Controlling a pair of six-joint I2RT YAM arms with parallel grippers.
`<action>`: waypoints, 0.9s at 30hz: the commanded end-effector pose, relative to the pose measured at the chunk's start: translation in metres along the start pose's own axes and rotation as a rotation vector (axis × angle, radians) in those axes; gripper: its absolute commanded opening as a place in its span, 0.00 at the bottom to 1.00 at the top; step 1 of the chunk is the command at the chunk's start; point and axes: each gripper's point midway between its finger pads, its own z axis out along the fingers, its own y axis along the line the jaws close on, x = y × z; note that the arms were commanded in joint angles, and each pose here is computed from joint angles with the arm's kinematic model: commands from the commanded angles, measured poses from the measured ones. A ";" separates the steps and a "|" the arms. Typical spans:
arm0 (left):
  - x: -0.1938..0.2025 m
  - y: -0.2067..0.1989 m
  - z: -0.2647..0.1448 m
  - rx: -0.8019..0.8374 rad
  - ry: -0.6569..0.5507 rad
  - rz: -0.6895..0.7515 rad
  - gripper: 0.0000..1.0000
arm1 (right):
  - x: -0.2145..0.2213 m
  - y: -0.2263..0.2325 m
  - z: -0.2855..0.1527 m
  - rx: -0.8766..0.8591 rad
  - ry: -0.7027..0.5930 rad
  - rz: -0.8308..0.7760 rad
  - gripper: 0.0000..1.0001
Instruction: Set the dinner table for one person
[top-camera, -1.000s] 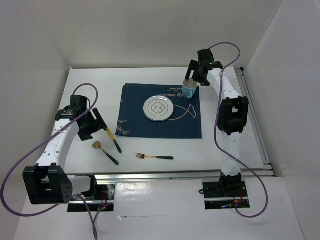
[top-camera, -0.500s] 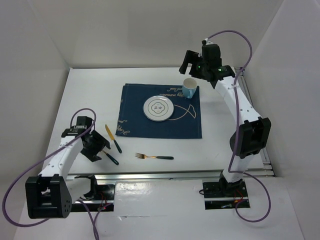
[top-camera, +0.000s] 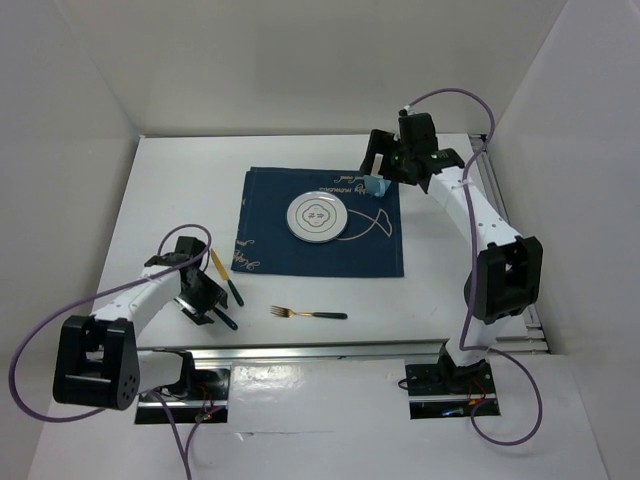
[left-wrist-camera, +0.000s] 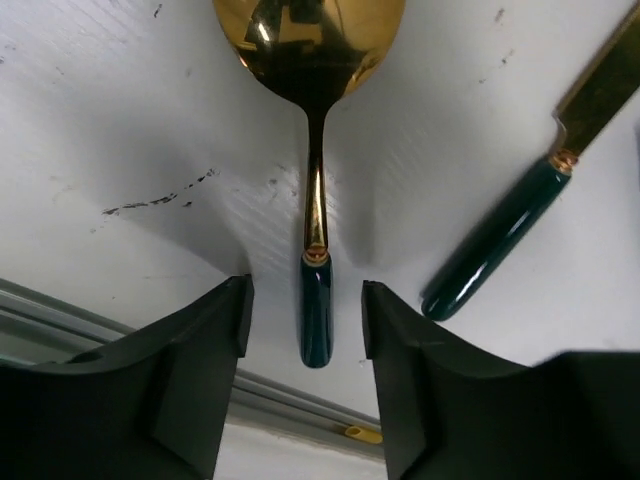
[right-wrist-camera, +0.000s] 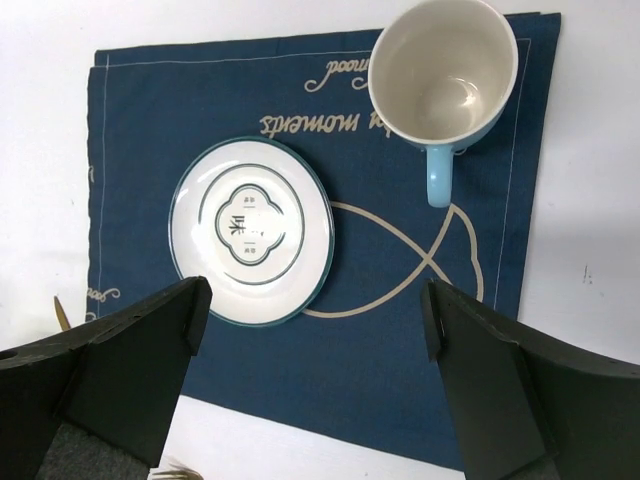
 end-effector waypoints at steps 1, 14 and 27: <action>-0.003 0.004 0.011 -0.057 -0.033 -0.012 0.61 | -0.025 0.009 -0.025 -0.032 -0.098 -0.019 0.99; -0.061 -0.021 -0.064 -0.033 -0.274 0.077 0.01 | -0.027 -0.004 -0.032 0.002 -0.112 -0.027 0.99; -0.064 -0.104 -0.105 0.072 -0.274 0.554 0.00 | -0.019 -0.005 -0.043 -0.007 -0.108 -0.028 0.99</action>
